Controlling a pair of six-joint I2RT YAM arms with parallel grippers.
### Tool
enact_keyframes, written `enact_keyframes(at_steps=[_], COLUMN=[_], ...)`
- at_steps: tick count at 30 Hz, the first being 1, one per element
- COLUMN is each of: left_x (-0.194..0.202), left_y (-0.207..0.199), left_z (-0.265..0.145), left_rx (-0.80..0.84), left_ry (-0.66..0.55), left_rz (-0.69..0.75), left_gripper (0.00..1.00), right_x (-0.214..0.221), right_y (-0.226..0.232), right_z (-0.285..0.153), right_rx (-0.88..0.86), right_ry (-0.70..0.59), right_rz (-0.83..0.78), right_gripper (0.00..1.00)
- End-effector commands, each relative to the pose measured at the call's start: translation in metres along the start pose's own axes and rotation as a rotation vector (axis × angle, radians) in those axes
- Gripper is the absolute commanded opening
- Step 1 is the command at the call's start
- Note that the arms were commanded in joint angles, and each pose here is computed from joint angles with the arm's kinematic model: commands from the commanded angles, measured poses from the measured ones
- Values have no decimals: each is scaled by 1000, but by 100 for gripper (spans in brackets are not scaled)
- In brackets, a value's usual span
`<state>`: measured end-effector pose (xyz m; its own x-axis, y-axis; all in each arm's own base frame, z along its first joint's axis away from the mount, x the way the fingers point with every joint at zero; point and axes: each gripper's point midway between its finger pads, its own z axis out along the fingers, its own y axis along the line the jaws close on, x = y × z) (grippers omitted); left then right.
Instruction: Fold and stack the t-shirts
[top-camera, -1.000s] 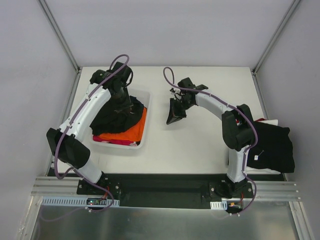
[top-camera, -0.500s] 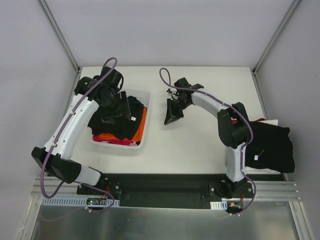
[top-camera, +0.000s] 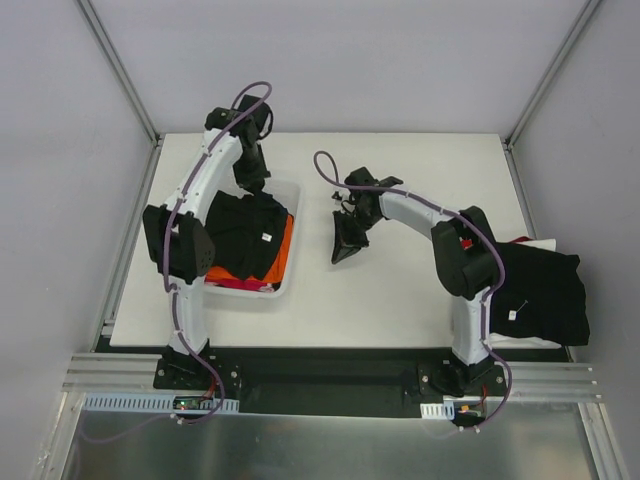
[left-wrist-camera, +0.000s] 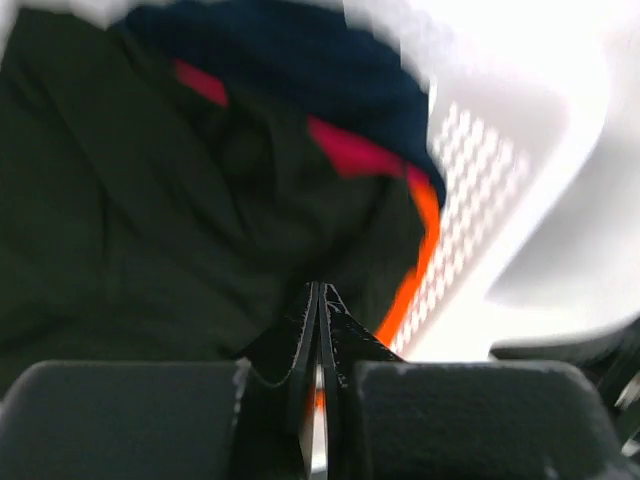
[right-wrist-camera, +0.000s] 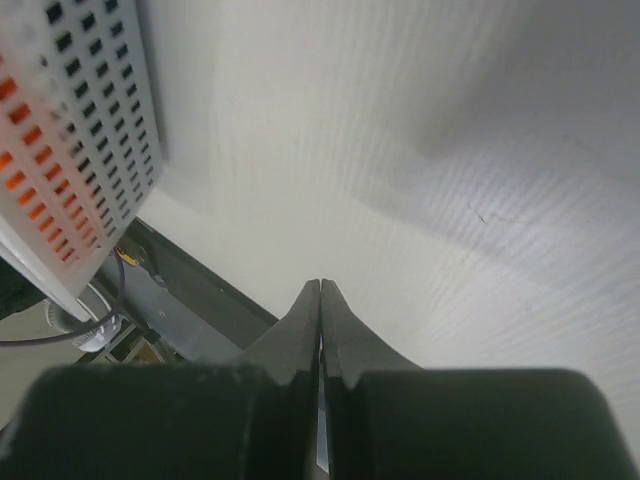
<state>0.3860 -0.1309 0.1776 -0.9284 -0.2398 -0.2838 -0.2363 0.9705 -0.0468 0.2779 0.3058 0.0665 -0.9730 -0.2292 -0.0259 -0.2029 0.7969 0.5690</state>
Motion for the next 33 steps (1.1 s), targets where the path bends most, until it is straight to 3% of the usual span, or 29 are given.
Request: enact_keyframes(at_steps=[1,4,8,13,20,33], left_x=[-65,-88,-94,-90,-102,-99], left_y=[21,35,51,70,122,262], left_z=[17,46,89,115,127,127], left_rx=[50,65,48,41,10,-130], left_ry=[-88,-66,-2,51,48,60], left_rz=[-107,-169,-202,-220,-308,-516], left_gripper=[0,0,0,0,0,0], right_x=[13,18,23,24,21,34], right_y=[4,5,1,0,3,1], right_z=[-26,-32,-37,-41,-41,-31], right_rx=[24,34,56,74,73,40], right_ry=[-44,-55,-51,-30,-2,32], right_rz=[-41,-44,-43,-51,-51,-9], right_gripper=[1,1,1,1,1,1])
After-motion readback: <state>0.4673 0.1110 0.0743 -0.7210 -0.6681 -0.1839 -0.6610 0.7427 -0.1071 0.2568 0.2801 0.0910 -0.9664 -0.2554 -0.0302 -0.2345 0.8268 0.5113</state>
